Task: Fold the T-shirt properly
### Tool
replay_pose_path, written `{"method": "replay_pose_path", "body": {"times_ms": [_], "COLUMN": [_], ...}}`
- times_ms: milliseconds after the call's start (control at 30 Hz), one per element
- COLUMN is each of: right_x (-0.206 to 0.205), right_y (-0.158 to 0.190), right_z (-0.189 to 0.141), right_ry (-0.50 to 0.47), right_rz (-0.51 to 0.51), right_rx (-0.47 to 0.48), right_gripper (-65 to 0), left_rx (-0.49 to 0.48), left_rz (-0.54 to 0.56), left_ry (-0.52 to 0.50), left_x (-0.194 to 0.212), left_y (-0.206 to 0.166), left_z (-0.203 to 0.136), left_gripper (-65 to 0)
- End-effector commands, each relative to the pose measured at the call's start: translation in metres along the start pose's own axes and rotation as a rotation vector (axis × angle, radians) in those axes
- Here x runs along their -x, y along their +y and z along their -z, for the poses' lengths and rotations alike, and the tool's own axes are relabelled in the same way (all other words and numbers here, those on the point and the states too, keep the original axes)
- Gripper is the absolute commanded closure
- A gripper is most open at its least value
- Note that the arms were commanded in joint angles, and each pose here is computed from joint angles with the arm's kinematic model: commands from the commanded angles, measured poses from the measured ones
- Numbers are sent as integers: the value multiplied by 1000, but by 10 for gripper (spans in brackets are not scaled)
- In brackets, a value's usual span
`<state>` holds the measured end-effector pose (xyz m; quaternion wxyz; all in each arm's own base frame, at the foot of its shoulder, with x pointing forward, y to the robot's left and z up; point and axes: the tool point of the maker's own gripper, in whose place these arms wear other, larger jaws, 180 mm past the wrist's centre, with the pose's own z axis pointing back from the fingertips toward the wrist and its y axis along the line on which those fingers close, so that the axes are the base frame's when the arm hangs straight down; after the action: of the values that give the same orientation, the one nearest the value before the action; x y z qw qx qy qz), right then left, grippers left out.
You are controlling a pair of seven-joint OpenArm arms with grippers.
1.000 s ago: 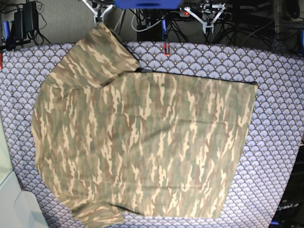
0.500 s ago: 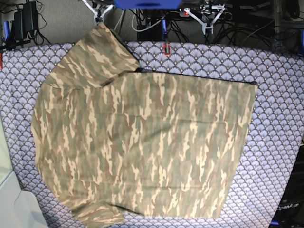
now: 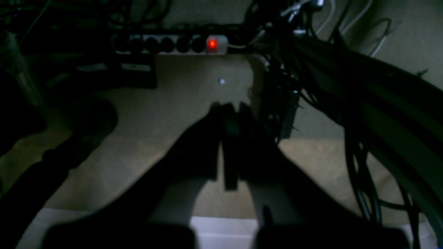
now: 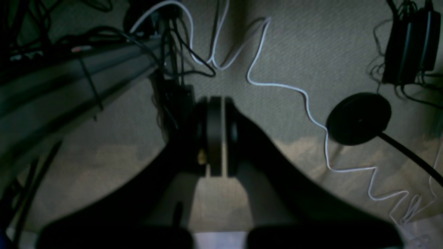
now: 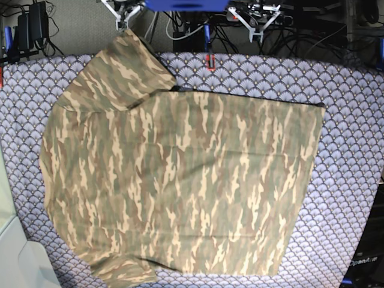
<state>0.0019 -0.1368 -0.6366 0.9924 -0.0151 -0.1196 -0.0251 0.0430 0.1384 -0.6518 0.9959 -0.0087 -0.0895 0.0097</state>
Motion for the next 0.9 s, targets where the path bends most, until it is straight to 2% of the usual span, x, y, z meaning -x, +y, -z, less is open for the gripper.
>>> {"method": "replay_pose_path", "body": {"times_ms": [0,267,467,700,867], "right_x": [-1,-3,-17,-26,-33], "right_y": [0,-3,-3,-3,-5], "right_z": [-2,-18,-36,-55,-68], "right_ry": [-14,-68,-145,-201,-240], "right_rz": [4,2,1,0,-3], "right_rx": [-7,-3,-3,-3,-2], "right_gripper": [0,0,0,0,0], "left_rx": [3,43,47,5,9], "left_rz": [-1,1,17,-31,-21], "left_ry": [-18,-141,-201,-283,-302], "left_x": [0,-10,-18,-28,-25], "left_y": [-1,-11,-5,19,19], "left_z": [-3,-27,-43,-70,-82], "left_gripper": [-3,-3,-3,-3,-3]}}
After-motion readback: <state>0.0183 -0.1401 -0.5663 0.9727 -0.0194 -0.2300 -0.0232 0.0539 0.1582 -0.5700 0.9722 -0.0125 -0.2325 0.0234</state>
